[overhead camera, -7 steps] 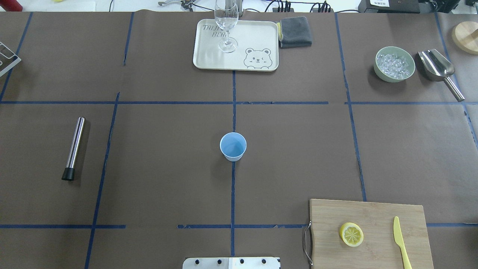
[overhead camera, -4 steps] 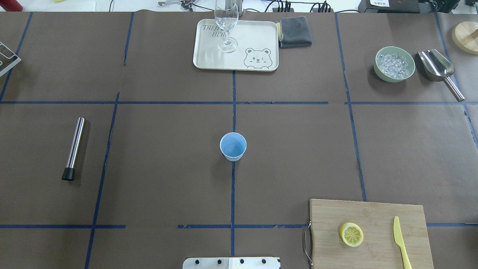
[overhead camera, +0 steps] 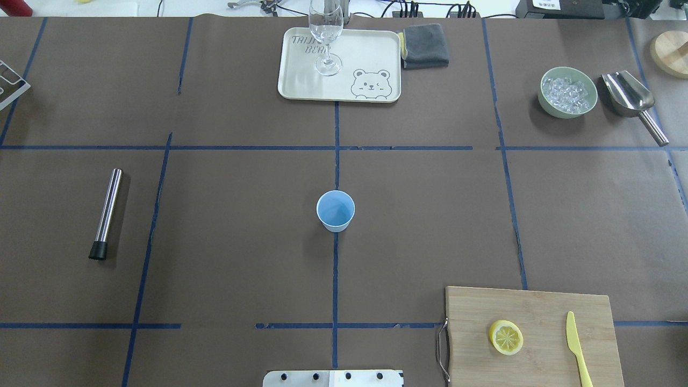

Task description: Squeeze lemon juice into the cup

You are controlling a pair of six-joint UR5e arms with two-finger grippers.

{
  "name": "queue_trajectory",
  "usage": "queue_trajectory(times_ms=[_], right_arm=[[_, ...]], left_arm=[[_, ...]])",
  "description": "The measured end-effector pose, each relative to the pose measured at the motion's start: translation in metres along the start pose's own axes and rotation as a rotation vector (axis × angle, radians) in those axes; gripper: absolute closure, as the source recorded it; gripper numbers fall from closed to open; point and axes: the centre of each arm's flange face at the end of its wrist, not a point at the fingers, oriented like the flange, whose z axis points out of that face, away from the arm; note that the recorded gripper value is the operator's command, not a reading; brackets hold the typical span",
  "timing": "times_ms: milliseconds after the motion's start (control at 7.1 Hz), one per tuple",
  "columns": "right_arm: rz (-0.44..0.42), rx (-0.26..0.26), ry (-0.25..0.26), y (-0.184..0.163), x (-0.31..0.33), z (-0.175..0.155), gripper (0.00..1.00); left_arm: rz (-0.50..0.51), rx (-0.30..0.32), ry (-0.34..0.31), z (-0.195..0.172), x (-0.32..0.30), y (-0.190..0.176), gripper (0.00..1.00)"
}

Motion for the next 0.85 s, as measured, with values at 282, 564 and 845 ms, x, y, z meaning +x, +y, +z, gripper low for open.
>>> queue_trajectory(times_ms=[282, 564, 845], right_arm=[[-0.022, 0.013, -0.001, -0.001, -0.003, 0.002, 0.0], [-0.086, 0.081, 0.002, -0.011, -0.016, -0.005, 0.0], [-0.074, 0.119, -0.029, -0.031, -0.068, -0.018, 0.0]], left_arm=[[0.001, 0.006, -0.001, -0.003, 0.001, 0.001, 0.0], [0.004, 0.013, -0.001, -0.006, 0.002, 0.002, 0.0], [0.005, 0.016, -0.001, -0.007, 0.003, 0.002, 0.0]])
